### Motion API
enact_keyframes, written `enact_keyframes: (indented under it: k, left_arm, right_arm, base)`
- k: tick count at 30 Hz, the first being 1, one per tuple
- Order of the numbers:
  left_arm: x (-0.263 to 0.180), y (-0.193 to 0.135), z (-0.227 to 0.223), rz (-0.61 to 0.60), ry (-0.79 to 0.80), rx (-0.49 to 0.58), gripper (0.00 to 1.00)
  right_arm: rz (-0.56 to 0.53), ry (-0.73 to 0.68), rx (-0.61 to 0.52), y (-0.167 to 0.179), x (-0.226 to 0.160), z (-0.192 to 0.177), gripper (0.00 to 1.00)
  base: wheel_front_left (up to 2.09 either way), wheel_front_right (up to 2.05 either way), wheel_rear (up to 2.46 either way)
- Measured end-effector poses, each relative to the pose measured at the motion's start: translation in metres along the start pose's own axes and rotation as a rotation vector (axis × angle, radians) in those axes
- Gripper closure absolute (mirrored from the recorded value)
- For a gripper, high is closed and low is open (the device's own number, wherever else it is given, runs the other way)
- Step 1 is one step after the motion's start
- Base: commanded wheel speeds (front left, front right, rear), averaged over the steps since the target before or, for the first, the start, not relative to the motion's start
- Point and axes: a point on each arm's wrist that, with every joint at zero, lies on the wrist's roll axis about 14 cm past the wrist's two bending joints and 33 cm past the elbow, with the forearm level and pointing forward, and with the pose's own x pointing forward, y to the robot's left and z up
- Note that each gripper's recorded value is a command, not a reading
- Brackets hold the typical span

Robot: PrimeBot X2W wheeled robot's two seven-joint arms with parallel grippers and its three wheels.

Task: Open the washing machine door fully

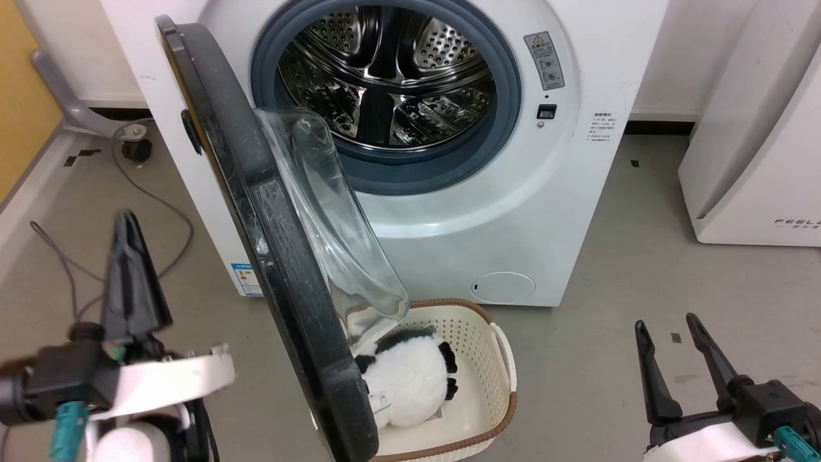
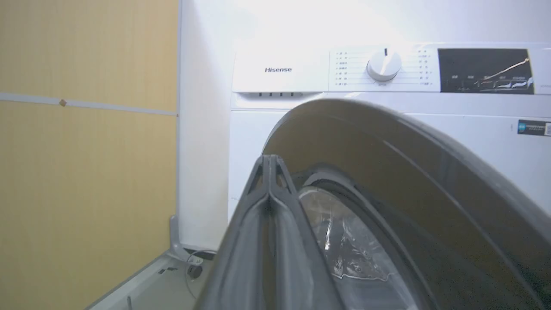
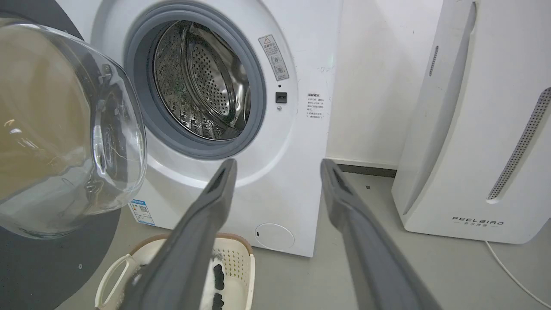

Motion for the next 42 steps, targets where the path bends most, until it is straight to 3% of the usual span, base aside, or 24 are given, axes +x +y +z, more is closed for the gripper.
enact_keyframes:
  k: [5,9,17,29,42]
  left_arm:
    - [0.011,-0.016,0.054,-0.050,-0.172,-0.040,1.00]
    - [0.007,-0.052,0.086,-0.158,-0.265,-0.107,1.00]
    - [-0.008,-0.108,0.110,-0.348,-0.321,-0.205,1.00]
    - [-0.049,-0.173,0.112,-0.594,-0.291,-0.260,1.00]
    - [-0.095,-0.200,0.068,-0.708,-0.100,-0.265,1.00]
  right_arm:
    - [-0.006,-0.006,-0.002,-0.002,-0.002,0.002,0.00]
    - [-0.009,-0.003,-0.003,-0.003,-0.006,0.002,0.00]
    - [-0.009,-0.009,-0.004,-0.002,-0.007,0.004,0.00]
    - [-0.004,-0.016,-0.004,-0.001,-0.006,0.006,0.00]
    - [0.022,-0.015,0.000,0.007,0.000,0.005,0.00]
  base:
    - [0.00,0.00,0.00]
    - [0.00,0.00,0.00]
    - [0.00,0.00,0.00]
    - [0.00,0.00,0.00]
    - [0.00,0.00,0.00]
